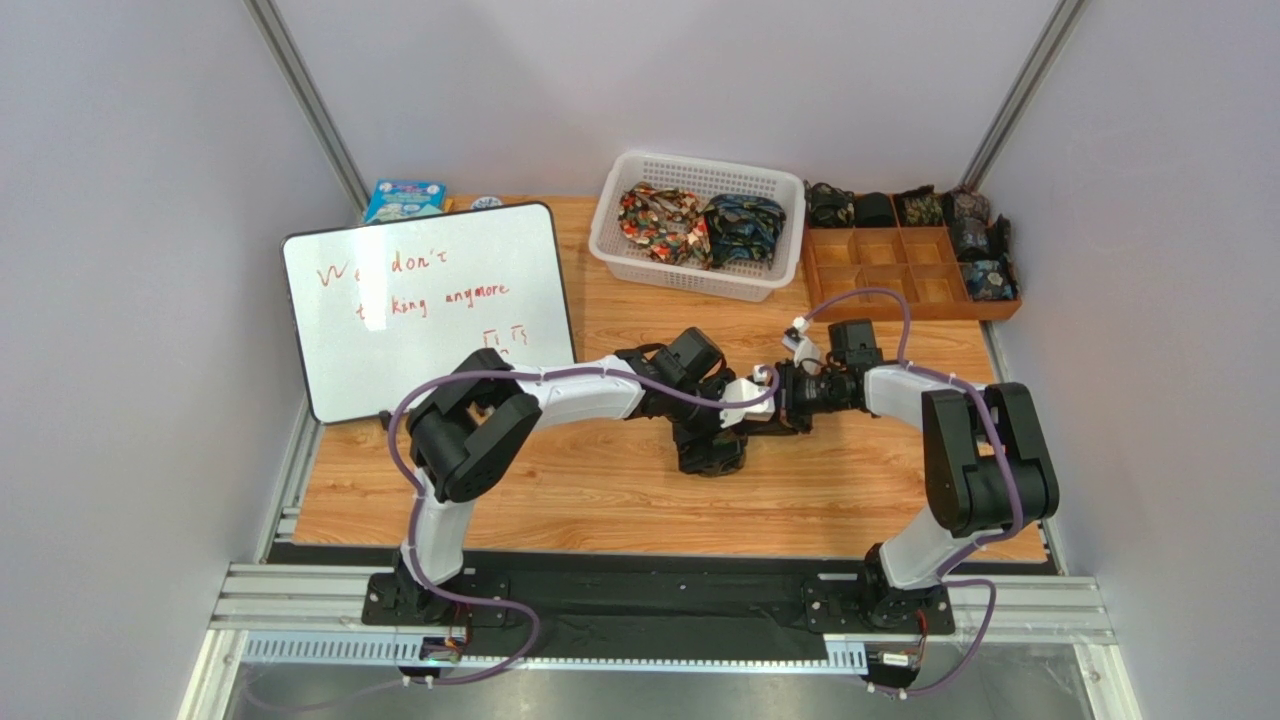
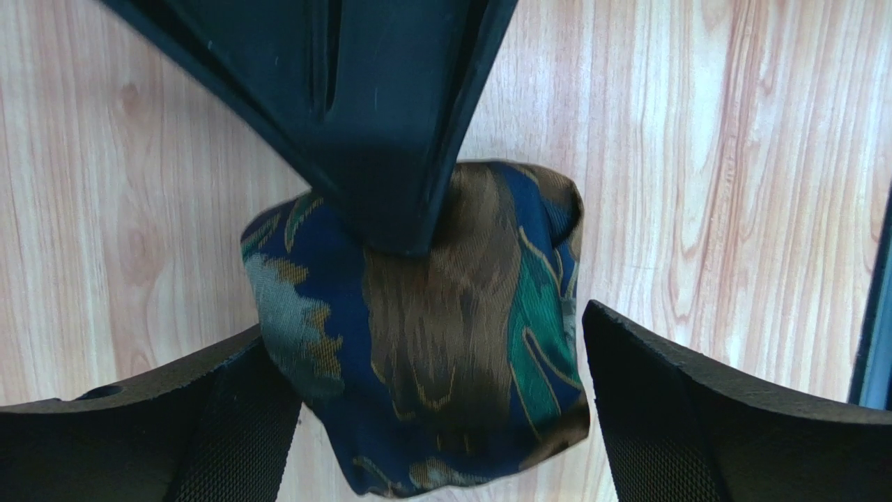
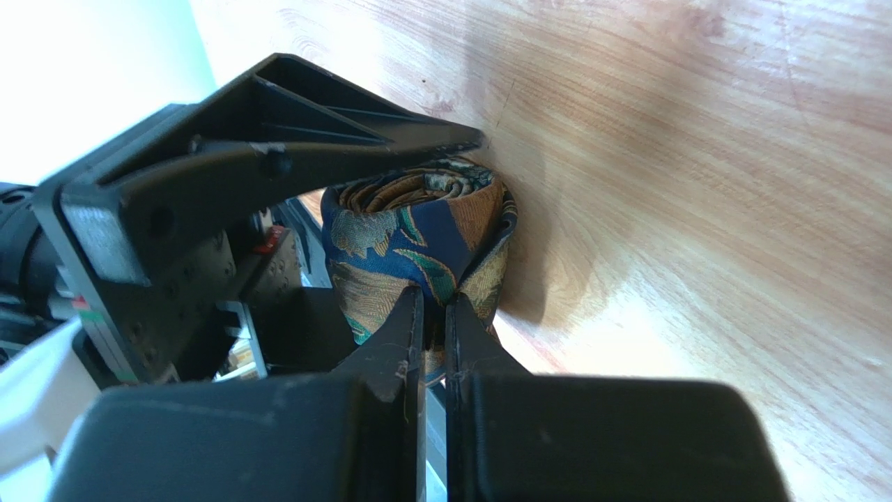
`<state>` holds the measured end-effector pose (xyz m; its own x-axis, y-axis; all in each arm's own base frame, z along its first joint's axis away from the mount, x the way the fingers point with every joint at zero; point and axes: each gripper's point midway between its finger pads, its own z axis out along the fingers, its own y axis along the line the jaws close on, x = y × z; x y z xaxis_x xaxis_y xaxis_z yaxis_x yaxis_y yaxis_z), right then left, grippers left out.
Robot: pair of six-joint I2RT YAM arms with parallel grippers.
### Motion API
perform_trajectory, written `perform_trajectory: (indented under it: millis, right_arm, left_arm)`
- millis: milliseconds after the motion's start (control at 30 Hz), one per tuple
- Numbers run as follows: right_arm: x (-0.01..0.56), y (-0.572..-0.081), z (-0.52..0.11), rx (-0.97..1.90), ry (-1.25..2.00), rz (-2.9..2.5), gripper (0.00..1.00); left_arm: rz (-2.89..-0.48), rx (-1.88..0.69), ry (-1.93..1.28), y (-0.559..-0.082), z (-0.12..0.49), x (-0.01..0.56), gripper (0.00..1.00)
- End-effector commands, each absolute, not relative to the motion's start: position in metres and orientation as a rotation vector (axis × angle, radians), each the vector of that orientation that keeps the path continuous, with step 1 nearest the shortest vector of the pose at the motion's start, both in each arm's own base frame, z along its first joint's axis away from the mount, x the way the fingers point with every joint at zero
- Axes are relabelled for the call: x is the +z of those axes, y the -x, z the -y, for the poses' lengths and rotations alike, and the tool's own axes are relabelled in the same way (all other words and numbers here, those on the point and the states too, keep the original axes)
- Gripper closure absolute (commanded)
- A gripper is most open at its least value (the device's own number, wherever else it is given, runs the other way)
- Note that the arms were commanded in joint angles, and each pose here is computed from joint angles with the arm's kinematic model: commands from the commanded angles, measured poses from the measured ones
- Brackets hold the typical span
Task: Roll the ties
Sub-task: Pick up the tie at the center of the board.
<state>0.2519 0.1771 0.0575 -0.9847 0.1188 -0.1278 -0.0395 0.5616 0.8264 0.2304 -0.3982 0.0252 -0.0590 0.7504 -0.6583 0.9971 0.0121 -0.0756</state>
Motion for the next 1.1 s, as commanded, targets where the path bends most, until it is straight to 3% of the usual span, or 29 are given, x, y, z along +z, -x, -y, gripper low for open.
perform_trajectory:
  millis: [0, 133, 233, 267, 367, 433, 500, 533, 567, 600, 633, 867, 1067]
  right_arm:
    - [0.071, -0.267, -0.18, 1.373, -0.029, -2.558, 1.0]
    - [0.072, -0.269, -0.18, 1.377, -0.036, -2.555, 1.0]
    - [0.074, -0.271, -0.181, 1.378, -0.046, -2.555, 1.0]
    - [0.075, -0.272, -0.181, 1.377, -0.043, -2.551, 1.0]
    - [0.078, -0.277, -0.181, 1.375, -0.05, -2.543, 1.0]
    - [0.081, -0.28, -0.182, 1.372, -0.053, -2.538, 1.0]
    - [0.088, -0.285, -0.181, 1.357, -0.046, -2.523, 1.0]
    - [0.089, -0.286, -0.181, 1.35, -0.044, -2.524, 1.0]
    - [0.091, -0.289, -0.18, 1.335, -0.033, -2.518, 1.0]
    - [0.095, -0.289, -0.179, 1.325, -0.031, -2.522, 1.0]
    - [0.098, -0.291, -0.177, 1.309, -0.026, -2.52, 1.0]
    - [0.125, -0.311, -0.113, 1.018, -0.071, -2.542, 1.0]
    - [0.184, -0.369, -0.02, 0.643, -0.163, -2.411, 1.0]
  left_arm:
    - [-1.871, -0.721, -1.832, -0.23, 0.4, 0.016, 0.05]
    - [-1.897, -0.71, -1.866, -0.225, 0.392, 0.005, 0.23]
    - [-1.897, -0.68, -1.87, -0.224, 0.388, 0.001, 0.44]
    - [-1.886, -0.659, -1.871, -0.226, 0.388, 0.002, 0.6]
    - [-1.864, -0.631, -1.878, -0.224, 0.386, 0.001, 0.84]
    - [-1.863, -0.629, -1.875, -0.225, 0.386, 0.002, 0.88]
    - [-1.85, -0.65, -1.857, -0.225, 0.391, 0.012, 0.73]
    - [-1.842, -0.661, -1.853, -0.224, 0.392, 0.018, 0.6]
    - [-1.814, -0.679, -1.834, -0.225, 0.395, 0.033, 0.39]
    - [-1.798, -0.694, -1.816, -0.225, 0.398, 0.044, 0.31]
    - [-1.789, -0.702, -1.799, -0.226, 0.398, 0.054, 0.03]
    - [-1.796, -0.778, -1.603, -0.245, 0.368, 0.171, 0.0]
    - [-1.869, -0.648, -1.481, -0.256, 0.319, 0.21, 0.0]
